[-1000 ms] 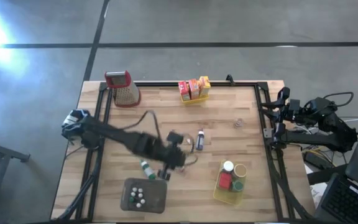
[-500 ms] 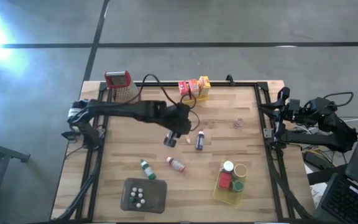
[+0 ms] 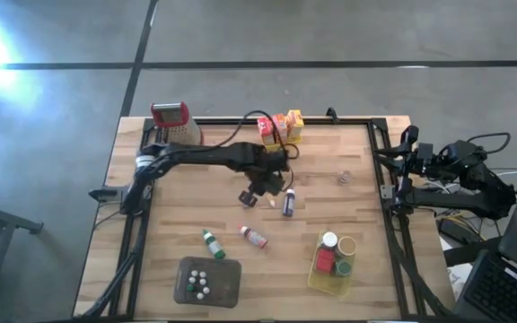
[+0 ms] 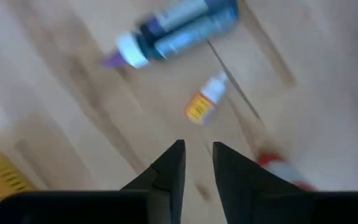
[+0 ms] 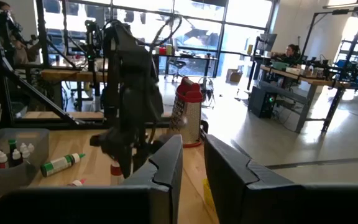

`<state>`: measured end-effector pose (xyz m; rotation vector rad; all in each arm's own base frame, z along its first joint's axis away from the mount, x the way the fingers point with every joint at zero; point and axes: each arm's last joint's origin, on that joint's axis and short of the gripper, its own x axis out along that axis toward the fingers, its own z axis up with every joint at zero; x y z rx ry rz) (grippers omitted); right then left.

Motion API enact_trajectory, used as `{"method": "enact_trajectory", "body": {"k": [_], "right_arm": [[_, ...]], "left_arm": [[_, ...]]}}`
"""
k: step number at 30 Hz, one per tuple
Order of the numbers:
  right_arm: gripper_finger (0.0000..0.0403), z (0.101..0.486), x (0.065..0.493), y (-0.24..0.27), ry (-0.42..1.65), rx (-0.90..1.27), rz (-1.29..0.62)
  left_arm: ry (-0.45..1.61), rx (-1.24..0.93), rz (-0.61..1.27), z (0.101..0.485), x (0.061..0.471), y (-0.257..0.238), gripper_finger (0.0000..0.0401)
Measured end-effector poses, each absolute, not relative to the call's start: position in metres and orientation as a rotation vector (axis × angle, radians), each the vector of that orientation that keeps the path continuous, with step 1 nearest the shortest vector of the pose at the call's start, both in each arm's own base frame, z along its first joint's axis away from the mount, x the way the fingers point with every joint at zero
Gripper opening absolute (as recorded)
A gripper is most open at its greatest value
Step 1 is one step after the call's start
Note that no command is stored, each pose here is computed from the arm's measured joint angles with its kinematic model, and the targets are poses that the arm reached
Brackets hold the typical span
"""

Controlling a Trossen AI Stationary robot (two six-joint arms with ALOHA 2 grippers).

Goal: Pick & Place Kitchen Items
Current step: Put the orange food coloring bottle into the black bin

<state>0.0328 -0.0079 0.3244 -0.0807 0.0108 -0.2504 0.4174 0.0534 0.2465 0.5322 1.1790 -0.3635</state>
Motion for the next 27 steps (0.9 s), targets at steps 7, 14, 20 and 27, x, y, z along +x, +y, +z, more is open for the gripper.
{"method": "enact_trajectory", "body": {"k": [7, 14, 20, 27], "right_arm": [[0.0091, 0.324, 0.033, -0.008, 0.011, -0.081, -0.250], [0.0110, 0.324, 0.033, -0.008, 0.011, -0.079, -0.250], [0.0125, 0.324, 0.033, -0.008, 0.011, -0.081, -0.250], [0.0145, 0.324, 0.033, -0.008, 0.011, -0.079, -0.250]], "left_arm": [[1.260, 0.736, -0.537, 0.221, 0.425, 0.055, 0.0079], [1.207, 0.910, -0.586, 0.218, 0.429, 0.056, 0.0078], [1.119, 0.955, -0.557, 0.220, 0.438, 0.055, 0.0080], [1.112, 0.955, -0.575, 0.218, 0.439, 0.045, 0.0076]]}}
